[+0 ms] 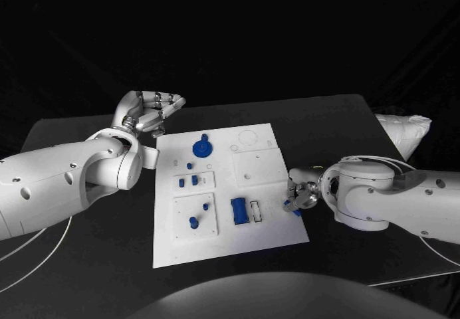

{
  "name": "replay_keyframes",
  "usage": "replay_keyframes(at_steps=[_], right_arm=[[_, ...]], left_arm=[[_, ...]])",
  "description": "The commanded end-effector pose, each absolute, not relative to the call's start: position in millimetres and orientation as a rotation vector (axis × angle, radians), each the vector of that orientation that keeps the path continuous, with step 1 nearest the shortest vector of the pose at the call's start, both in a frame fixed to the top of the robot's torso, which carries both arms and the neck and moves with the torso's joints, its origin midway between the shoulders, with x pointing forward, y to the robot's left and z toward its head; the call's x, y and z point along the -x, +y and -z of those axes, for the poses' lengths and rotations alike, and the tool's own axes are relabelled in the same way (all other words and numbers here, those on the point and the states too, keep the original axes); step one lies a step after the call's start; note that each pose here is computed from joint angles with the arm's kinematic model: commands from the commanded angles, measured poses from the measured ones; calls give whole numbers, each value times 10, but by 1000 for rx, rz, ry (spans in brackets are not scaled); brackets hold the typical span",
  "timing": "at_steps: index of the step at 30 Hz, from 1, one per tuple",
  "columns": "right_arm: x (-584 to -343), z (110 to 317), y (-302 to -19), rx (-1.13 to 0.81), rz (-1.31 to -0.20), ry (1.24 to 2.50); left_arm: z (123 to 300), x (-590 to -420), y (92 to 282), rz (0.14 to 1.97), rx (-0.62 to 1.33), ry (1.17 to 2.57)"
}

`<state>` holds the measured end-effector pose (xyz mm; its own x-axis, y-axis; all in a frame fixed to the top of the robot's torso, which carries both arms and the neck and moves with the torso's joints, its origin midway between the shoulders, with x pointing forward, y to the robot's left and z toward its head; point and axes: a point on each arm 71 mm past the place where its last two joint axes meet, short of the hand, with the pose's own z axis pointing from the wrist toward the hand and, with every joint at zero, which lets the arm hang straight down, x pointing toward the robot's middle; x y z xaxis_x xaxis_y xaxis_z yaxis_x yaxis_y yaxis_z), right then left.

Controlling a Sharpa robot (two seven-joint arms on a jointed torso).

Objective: Assemble the parts on the task board

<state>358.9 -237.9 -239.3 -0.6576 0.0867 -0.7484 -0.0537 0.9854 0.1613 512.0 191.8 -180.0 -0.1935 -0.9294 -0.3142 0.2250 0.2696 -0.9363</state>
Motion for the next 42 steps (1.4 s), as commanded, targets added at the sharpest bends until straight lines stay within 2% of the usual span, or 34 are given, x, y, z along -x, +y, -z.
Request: replay_keyframes(at_steps=[1, 15, 42], right_arm=[[-3501, 2533, -2425, -125, -241, 2365], [-3424, 2502, -2445, -487, -448, 2386], [-3554, 2321, -2390, -686, -622, 2282]], left_arm=[[1796, -5112, 1893, 1246, 716, 1359], [1797, -5114, 1900, 1243, 716, 1358], [1798, -5114, 1903, 1242, 717, 1359]])
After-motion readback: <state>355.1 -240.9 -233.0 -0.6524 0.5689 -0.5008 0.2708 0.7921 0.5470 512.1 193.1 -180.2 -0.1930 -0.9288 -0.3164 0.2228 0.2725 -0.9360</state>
